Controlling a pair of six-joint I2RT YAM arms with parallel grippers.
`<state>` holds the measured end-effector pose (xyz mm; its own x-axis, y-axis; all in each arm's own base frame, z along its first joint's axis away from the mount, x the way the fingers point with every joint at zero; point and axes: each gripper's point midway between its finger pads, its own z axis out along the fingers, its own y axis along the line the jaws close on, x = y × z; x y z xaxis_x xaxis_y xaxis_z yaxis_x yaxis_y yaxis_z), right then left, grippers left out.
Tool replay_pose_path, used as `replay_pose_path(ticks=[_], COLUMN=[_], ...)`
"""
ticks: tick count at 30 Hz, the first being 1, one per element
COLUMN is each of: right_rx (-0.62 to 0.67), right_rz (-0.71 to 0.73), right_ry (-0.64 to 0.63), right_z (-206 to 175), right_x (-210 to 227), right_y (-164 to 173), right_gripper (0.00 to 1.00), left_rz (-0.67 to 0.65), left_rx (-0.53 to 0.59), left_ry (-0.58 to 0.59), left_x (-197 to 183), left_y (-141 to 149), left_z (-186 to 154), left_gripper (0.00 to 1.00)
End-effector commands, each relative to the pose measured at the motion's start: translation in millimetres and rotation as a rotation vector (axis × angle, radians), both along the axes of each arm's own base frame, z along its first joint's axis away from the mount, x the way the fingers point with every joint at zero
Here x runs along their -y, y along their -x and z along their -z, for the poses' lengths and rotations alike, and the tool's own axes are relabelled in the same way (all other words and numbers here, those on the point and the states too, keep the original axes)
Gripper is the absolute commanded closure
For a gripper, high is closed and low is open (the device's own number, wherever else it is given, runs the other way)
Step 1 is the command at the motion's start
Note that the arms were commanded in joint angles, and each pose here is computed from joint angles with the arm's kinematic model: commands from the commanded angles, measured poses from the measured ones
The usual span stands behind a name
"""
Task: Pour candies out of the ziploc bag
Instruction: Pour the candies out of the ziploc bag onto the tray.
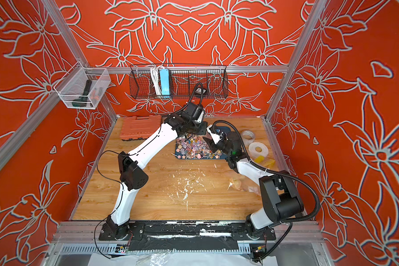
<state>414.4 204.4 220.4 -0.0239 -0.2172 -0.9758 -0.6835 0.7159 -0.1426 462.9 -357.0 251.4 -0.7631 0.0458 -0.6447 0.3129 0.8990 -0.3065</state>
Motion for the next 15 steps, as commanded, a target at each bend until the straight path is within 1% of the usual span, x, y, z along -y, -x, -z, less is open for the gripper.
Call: replay_pose_path(ticks=[1,4,10,13,15], right_rx=[0.020,0.020,0.012,0.006,0.004], right_rz=[-0.005,-0.013,-0.021,-0.018,-0.012], right_ry=[-0.021,-0.032,-0.050,-0.051,-0.044], right_z=[-4.4,-6.7,-7.6,-5.9,-4.4], right_x=[-3.6,-6.3,-11.8,-13.3,-13.1], right_y=[-4.2,-7.3,-19.0,-25.1,-28.4], right_gripper=[0.58,0.59,0.68,0.77,0.88], left_rz=[-0.017,-0.017,-0.012,-0.015,-0.018], left_rx=[0.008,0.002,-0.014,-0.011,-0.014], left_ry=[0.039,0.041,0.046,0.051,0.055], left_x=[0.7,0.4,2.9,3.1,2.5], left_y=[-6.8,-7.6,-7.8,-9.9,-12.0], left_z=[-6.8,-4.6,0.9,0.9,2.7], left_gripper=[1.00,1.00,1.00,1.00,1.00])
